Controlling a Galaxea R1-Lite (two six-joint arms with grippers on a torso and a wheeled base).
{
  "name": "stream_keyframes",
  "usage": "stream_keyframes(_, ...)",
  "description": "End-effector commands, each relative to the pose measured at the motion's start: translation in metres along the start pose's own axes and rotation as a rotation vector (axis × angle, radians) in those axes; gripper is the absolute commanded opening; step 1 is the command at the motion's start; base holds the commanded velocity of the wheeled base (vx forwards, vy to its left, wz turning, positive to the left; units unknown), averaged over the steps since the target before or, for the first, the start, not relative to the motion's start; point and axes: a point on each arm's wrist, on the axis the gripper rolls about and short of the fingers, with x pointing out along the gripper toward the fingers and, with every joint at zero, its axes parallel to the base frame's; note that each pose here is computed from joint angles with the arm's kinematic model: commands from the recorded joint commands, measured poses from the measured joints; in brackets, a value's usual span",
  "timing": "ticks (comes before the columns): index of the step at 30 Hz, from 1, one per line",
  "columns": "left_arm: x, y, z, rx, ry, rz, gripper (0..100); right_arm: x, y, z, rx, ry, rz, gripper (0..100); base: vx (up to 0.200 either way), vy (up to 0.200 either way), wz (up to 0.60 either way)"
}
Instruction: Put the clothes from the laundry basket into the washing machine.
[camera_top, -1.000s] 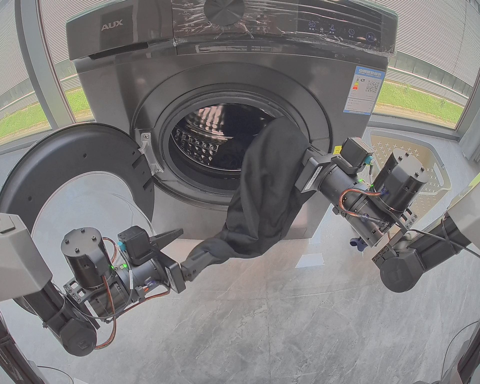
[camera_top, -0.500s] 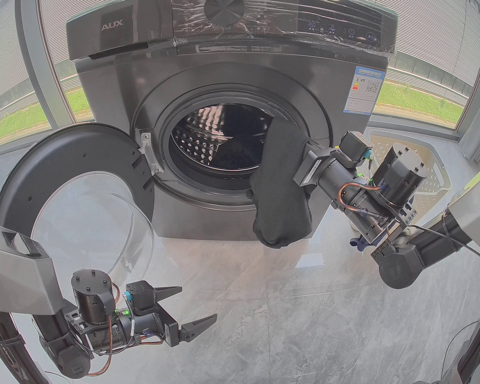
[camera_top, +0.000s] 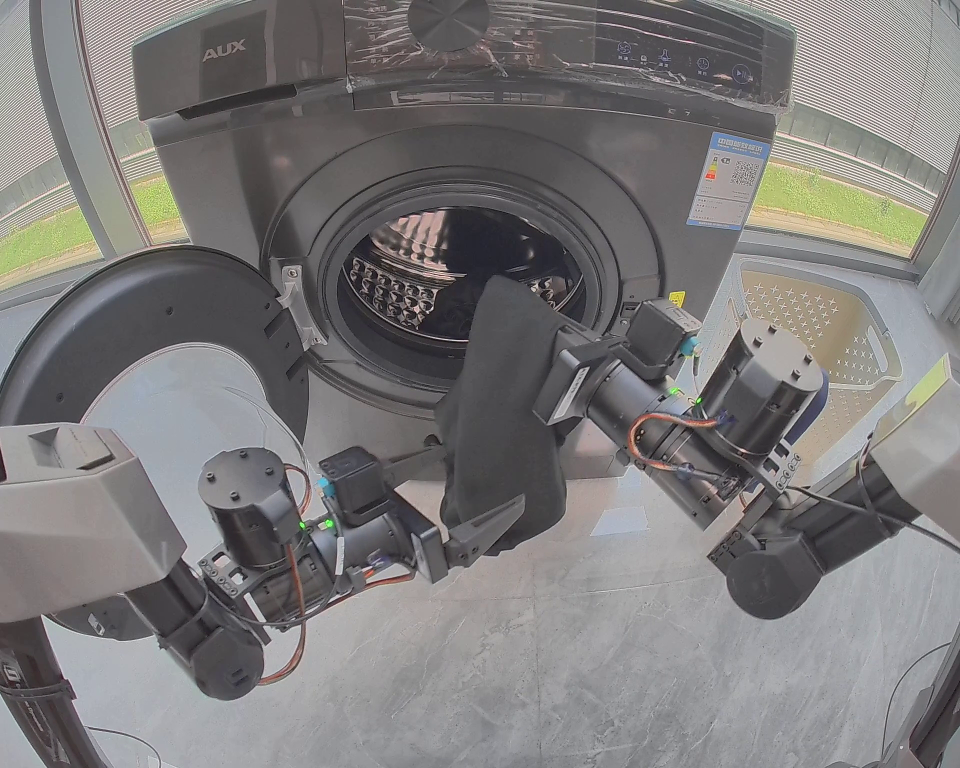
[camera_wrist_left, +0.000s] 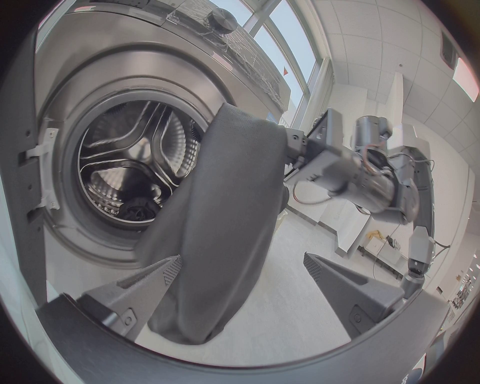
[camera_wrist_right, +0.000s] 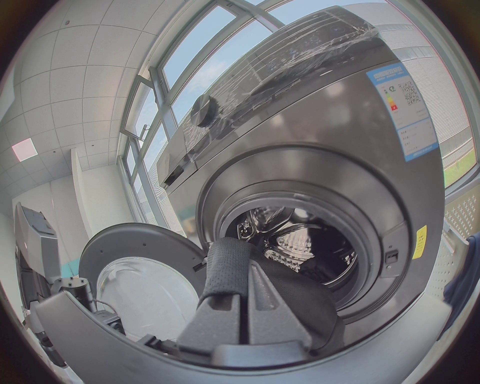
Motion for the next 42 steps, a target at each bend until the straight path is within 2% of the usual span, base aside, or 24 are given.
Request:
stream_keyframes(1, 0.036, 0.003, -0.014, -0.022, -0.017, -0.029, 100, -0.002, 0.023, -0.018, 0.021, 0.048, 0.046, 0, 0.000, 0.000, 0.00)
stream_keyframes(3, 0.042, 0.005, -0.017, -0.037, -0.018, -0.030, 100, -0.005, 0.030, -0.022, 0.028, 0.062, 0.065, 0, 0.000, 0.000, 0.00)
stream_keyframes(6, 0.049, 0.008, -0.023, -0.037, -0.018, -0.024, 100, -0.007, 0.039, -0.022, 0.045, 0.064, 0.088, 0, 0.000, 0.000, 0.00)
stream_keyframes(10, 0.057, 0.016, -0.035, -0.022, -0.002, -0.001, 100, -0.008, 0.044, -0.017, 0.054, 0.053, 0.101, 0, 0.000, 0.000, 0.00)
stream_keyframes(13, 0.061, 0.023, -0.037, -0.013, -0.005, 0.020, 100, -0.009, 0.045, -0.014, 0.056, 0.044, 0.103, 0, 0.000, 0.000, 0.00)
stream_keyframes(14, 0.064, 0.032, -0.039, -0.005, -0.012, 0.057, 100, -0.011, 0.048, -0.011, 0.058, 0.043, 0.109, 0, 0.000, 0.000, 0.00)
stream_keyframes(15, 0.066, 0.035, -0.039, 0.000, -0.019, 0.071, 100, -0.012, 0.048, -0.010, 0.059, 0.042, 0.111, 0, 0.000, 0.000, 0.00)
stream_keyframes(16, 0.068, 0.038, -0.038, 0.003, -0.031, 0.084, 0, -0.013, 0.048, -0.010, 0.058, 0.044, 0.111, 0, 0.000, 0.000, 0.00)
stream_keyframes(20, 0.076, 0.046, -0.031, 0.016, -0.079, 0.131, 0, -0.015, 0.050, -0.009, 0.060, 0.044, 0.115, 0, 0.000, 0.000, 0.00)
stream_keyframes(23, 0.081, 0.050, -0.027, 0.023, -0.110, 0.159, 0, -0.017, 0.045, -0.009, 0.057, 0.047, 0.100, 0, 0.000, 0.000, 0.00)
stream_keyframes(25, 0.084, 0.057, -0.016, 0.033, -0.156, 0.189, 0, -0.021, 0.036, -0.006, 0.051, 0.061, 0.073, 0, 0.000, 0.000, 0.00)
stream_keyframes(28, 0.082, 0.058, -0.005, 0.036, -0.184, 0.200, 0, -0.028, 0.007, -0.008, 0.028, 0.090, -0.010, 0, 0.000, 0.000, 0.00)
stream_keyframes(30, 0.078, 0.056, 0.005, 0.037, -0.204, 0.204, 0, -0.032, -0.007, -0.012, 0.015, 0.112, -0.050, 0, 0.000, 0.000, 0.00)
stream_keyframes(33, 0.071, 0.051, 0.018, 0.041, -0.225, 0.200, 0, -0.039, -0.020, -0.024, 0.007, 0.165, -0.089, 0, 0.000, 0.000, 0.00)
stream_keyframes(36, 0.066, 0.047, 0.025, 0.042, -0.234, 0.199, 0, -0.039, -0.022, -0.036, 0.010, 0.190, -0.096, 0, 0.000, 0.000, 0.00)
stream_keyframes(37, 0.059, 0.043, 0.032, 0.040, -0.241, 0.205, 0, -0.038, -0.021, -0.046, 0.029, 0.207, -0.092, 0, 0.000, 0.000, 0.00)
stream_keyframes(39, 0.053, 0.040, 0.038, 0.040, -0.251, 0.206, 0, -0.039, -0.018, -0.047, 0.035, 0.202, -0.084, 0, 0.000, 0.000, 0.00)
stream_keyframes(40, 0.049, 0.037, 0.041, 0.039, -0.251, 0.205, 0, -0.038, -0.016, -0.047, 0.037, 0.199, -0.076, 100, 0.000, 0.000, 0.00)
stream_keyframes(42, 0.043, 0.035, 0.046, 0.040, -0.259, 0.209, 0, -0.040, -0.009, -0.047, 0.040, 0.203, -0.055, 100, 0.000, 0.000, 0.00)
